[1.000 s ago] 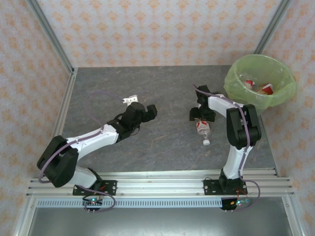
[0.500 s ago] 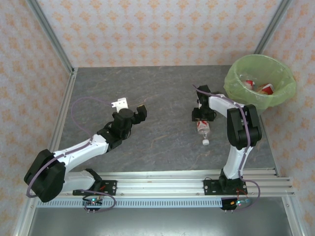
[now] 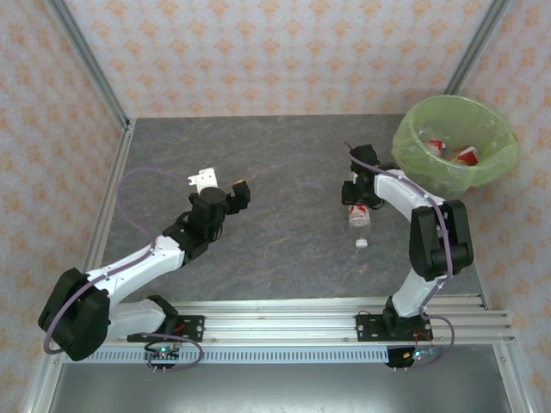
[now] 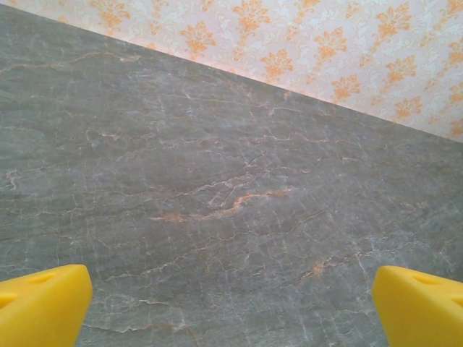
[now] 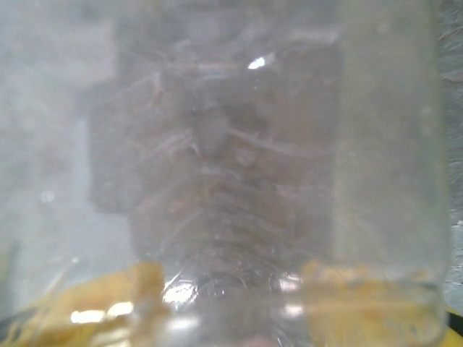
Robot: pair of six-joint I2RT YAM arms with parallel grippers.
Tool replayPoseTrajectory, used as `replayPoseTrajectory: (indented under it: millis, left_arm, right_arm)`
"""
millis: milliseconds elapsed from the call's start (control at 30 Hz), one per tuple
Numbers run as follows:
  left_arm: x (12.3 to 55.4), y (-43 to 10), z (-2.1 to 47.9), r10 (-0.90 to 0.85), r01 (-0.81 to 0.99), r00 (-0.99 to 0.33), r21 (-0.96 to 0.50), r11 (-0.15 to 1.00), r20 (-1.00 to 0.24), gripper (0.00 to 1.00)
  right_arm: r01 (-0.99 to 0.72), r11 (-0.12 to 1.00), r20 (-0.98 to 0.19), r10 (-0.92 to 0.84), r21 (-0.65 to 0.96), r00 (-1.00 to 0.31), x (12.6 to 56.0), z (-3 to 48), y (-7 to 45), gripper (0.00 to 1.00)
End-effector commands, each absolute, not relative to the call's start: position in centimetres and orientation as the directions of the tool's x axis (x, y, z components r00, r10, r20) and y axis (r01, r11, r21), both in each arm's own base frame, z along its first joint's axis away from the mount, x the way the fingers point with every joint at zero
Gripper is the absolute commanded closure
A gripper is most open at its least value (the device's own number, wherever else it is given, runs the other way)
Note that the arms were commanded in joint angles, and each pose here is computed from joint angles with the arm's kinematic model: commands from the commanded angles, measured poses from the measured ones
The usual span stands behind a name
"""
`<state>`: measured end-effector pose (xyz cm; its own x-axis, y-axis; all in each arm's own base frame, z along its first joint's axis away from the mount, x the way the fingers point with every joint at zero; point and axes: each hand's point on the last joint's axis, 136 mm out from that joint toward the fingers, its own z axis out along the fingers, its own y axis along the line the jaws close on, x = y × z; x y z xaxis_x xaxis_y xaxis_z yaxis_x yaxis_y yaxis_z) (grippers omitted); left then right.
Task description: Put the plastic bottles in the bin
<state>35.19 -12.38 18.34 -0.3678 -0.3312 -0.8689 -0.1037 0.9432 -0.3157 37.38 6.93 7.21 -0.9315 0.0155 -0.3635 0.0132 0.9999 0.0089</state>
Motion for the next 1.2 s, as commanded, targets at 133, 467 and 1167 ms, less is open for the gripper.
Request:
replayPoseTrajectory:
  millis: [133, 467, 1167]
  left_arm:
    - [34.8, -10.9, 19.0, -0.341, -0.152, -0.347, -0.306, 0.940, -0.874, 0.00]
    - [34.8, -11.0, 18.6, -0.344, -0.155, -0.358, -0.308, 0.939, -0.868, 0.00]
    - [35.2, -11.3, 18.1, -0.341, -0.157, -0.381, -0.304, 0.940, -0.859, 0.00]
  right_arm:
    - [0.033, 0.998, -0.527, 0.052, 0.046, -0.848, 38.0, 10.4, 6.7, 0.54]
    - [0.020, 0.994, -0.742, 0.097, 0.112, -0.663, 38.0, 17.6, 6.5, 0.55]
    - [0.091, 0.985, -0.983, 0.157, 0.148, -0.097, 36.6, 38.4, 2.9, 0.52]
